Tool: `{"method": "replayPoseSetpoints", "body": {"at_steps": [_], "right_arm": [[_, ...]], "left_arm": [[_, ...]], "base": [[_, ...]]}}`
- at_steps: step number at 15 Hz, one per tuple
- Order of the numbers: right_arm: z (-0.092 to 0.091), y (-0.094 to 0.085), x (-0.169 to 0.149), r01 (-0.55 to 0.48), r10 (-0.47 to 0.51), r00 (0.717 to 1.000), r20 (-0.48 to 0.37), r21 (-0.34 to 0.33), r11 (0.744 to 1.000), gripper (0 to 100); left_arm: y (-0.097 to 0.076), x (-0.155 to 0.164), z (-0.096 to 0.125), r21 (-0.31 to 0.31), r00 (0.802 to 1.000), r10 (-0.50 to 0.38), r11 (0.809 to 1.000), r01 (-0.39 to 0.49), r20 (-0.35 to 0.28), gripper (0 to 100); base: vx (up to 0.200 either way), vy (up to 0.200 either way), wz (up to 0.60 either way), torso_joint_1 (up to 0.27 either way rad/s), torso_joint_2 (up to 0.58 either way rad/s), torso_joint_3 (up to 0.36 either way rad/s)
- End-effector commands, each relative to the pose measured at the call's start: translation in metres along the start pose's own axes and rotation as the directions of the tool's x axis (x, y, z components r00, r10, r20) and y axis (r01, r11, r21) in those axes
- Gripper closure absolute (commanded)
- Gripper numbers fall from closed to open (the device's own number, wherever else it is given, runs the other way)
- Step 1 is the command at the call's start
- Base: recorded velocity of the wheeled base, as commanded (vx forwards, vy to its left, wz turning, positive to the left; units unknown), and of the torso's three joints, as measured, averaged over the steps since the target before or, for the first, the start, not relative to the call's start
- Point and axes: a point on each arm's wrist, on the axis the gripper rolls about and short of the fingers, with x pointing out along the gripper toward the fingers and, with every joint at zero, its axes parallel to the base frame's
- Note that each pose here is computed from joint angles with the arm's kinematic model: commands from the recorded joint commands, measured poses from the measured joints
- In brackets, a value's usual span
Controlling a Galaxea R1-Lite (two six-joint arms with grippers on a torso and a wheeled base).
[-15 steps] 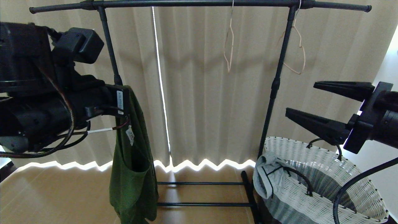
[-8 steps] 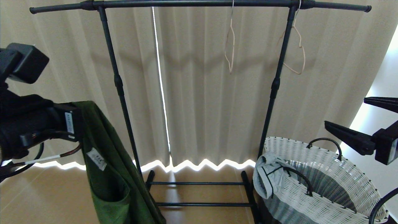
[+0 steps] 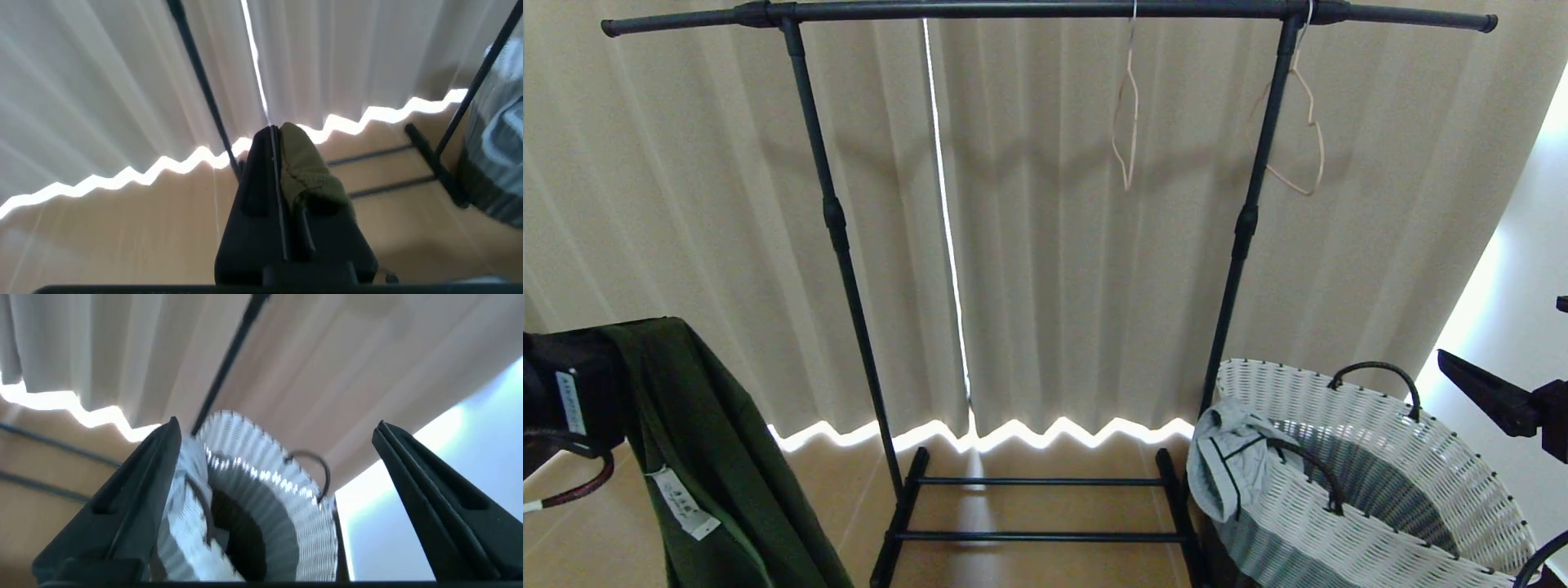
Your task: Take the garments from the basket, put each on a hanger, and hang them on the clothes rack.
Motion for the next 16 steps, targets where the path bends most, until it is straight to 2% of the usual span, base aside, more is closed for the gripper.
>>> {"method": "replayPoseSetpoints", "body": {"at_steps": [1,6,8,10,13,14,16], "right_arm": [[-0.003,0.0,-0.002,0.002,-0.002,1.0,-0.003,0.002,1.0,0],[-0.007,-0.001,-0.014,0.011,-0.011,1.0,0.014,0.008,1.0,0],[-0.011,0.001,-0.014,0.007,-0.007,1.0,0.008,0.008,1.0,0],[-0.005,-0.002,-0.014,0.016,-0.016,1.0,0.025,0.01,1.0,0],[0.001,-0.003,-0.007,0.016,-0.016,1.0,0.022,0.008,1.0,0],[0.003,-0.003,-0.003,0.013,-0.013,1.0,0.015,0.008,1.0,0],[0.007,-0.004,0.002,0.015,-0.015,1.0,0.014,0.007,1.0,0]], "left_arm": [[0.0,-0.004,-0.009,-0.002,1.0,0.006,1.0,-0.006,-0.011,100],[-0.001,-0.005,-0.015,-0.007,1.0,0.011,1.0,-0.011,0.028,100],[-0.003,-0.003,-0.019,-0.01,0.998,-0.057,0.998,0.057,0.031,100],[-0.006,0.004,-0.019,-0.007,0.989,-0.137,0.99,0.138,0.051,100],[-0.004,0.03,-0.018,-0.029,0.991,-0.108,0.993,0.11,0.074,100],[-0.002,0.047,-0.021,-0.031,0.993,-0.089,0.995,0.091,0.081,100],[-0.005,0.054,-0.032,-0.033,0.993,-0.092,0.995,0.095,0.07,100]], "base": [[0.0,0.0,0.0,0.0,0.0,0.0],[0.0,0.0,0.0,0.0,0.0,0.0],[0.0,0.0,0.0,0.0,0.0,0.0],[0.0,0.0,0.0,0.0,0.0,0.0],[0.0,0.0,0.0,0.09,-0.19,-0.111],[0.0,0.0,0.0,0.139,-0.05,-0.232],[0.0,0.0,0.0,0.21,-0.3,-0.276]]}}
